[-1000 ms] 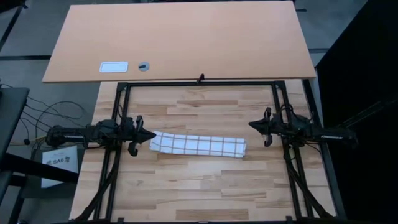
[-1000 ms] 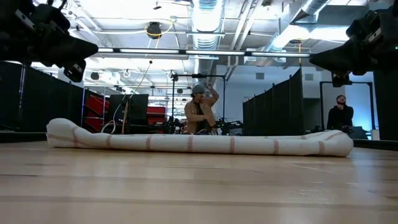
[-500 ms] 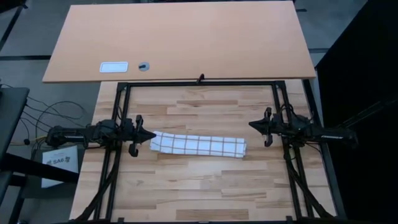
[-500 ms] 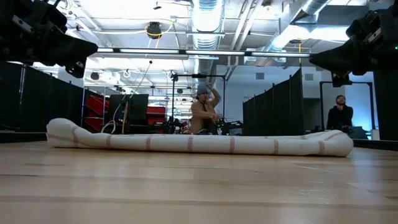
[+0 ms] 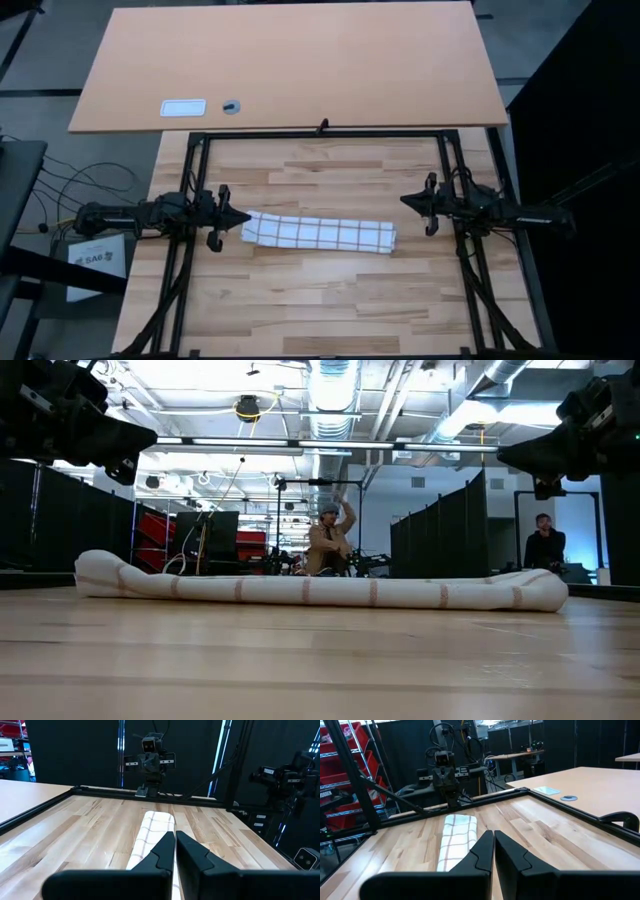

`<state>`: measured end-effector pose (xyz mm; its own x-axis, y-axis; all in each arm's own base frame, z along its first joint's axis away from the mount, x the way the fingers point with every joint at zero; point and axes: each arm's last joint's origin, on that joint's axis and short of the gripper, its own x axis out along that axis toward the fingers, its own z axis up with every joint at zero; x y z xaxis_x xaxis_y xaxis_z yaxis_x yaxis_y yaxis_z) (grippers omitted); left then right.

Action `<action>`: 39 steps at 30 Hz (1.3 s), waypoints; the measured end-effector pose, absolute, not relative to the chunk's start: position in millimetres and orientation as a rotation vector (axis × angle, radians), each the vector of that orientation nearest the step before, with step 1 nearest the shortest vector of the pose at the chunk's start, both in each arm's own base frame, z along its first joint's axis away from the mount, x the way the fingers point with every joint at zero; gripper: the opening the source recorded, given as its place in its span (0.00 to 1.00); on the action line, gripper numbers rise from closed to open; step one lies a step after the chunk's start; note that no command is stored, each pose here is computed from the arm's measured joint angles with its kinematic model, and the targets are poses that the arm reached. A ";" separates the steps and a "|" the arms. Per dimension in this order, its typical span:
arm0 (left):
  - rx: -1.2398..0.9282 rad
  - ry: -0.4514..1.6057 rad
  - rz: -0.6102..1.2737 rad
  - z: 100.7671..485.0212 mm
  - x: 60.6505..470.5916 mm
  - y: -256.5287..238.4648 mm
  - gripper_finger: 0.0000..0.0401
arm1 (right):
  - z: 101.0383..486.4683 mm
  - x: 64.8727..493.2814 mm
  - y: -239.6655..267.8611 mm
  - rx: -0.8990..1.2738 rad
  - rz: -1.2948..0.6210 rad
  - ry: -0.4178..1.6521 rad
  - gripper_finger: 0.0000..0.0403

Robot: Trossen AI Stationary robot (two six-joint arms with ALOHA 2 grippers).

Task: Roll towel
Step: Return to Home Position

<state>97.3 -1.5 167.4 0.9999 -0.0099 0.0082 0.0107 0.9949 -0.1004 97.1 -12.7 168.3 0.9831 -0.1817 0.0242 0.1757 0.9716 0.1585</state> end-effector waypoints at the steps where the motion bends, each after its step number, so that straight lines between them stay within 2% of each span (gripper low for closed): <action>1: -0.101 -0.008 -0.010 167.4 97.3 -1.5 0.00 | 168.3 97.1 -12.7 0.157 -0.180 -0.039 0.00; 39: -0.083 -0.002 -0.009 166.4 97.5 -1.5 0.00 | 168.4 97.1 -12.7 0.157 -0.181 -0.040 0.00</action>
